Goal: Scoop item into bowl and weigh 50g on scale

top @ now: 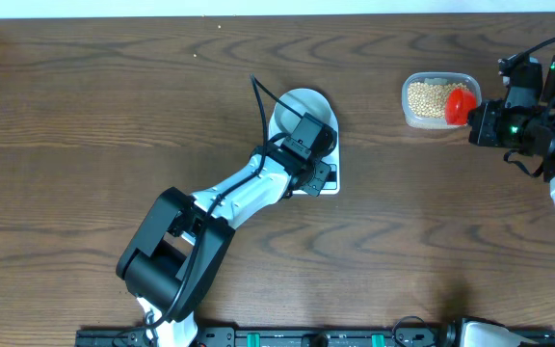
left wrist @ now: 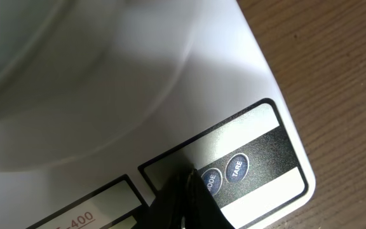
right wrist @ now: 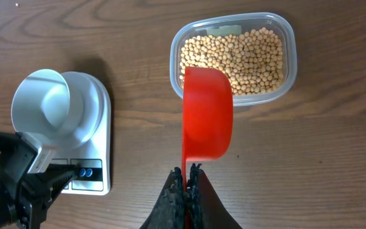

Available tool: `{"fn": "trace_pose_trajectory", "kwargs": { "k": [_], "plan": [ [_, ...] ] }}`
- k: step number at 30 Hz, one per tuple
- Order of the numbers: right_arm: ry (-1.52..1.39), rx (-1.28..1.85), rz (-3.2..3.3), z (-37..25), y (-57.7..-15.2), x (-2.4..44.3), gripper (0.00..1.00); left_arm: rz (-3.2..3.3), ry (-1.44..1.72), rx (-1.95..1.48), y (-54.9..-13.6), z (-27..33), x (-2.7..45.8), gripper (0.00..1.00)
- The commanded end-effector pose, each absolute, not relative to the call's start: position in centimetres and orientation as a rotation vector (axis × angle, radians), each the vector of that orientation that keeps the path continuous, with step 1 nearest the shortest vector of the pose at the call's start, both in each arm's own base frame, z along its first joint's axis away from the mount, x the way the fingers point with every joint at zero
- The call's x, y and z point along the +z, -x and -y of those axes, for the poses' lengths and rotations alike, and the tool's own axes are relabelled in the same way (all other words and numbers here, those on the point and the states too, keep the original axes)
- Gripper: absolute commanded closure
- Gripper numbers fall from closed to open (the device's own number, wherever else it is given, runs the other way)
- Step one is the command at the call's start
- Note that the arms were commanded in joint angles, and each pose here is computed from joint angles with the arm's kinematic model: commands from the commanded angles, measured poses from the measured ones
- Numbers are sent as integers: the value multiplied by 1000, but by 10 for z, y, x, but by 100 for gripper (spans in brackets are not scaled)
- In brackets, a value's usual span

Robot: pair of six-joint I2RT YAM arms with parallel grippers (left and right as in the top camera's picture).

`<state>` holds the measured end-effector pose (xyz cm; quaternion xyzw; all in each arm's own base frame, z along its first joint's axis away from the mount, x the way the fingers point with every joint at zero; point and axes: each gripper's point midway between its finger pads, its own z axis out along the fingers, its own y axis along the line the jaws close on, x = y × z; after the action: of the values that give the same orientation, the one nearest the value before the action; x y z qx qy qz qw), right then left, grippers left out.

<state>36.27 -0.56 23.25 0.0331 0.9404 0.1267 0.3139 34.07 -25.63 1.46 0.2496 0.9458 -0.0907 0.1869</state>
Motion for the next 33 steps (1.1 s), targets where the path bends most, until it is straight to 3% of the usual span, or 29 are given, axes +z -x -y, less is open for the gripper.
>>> {"fn": "trace_pose_trajectory", "kwargs": {
  "k": [1, 33],
  "plan": [
    [-53, 318, -2464, 4, -366, 239, 99, -2789, -678, -46, -328, 219, -31, 93],
    [-51, 291, -2464, 8, -367, 239, 99, -2837, -692, -10, -320, 213, -44, 93]
  ]
}}
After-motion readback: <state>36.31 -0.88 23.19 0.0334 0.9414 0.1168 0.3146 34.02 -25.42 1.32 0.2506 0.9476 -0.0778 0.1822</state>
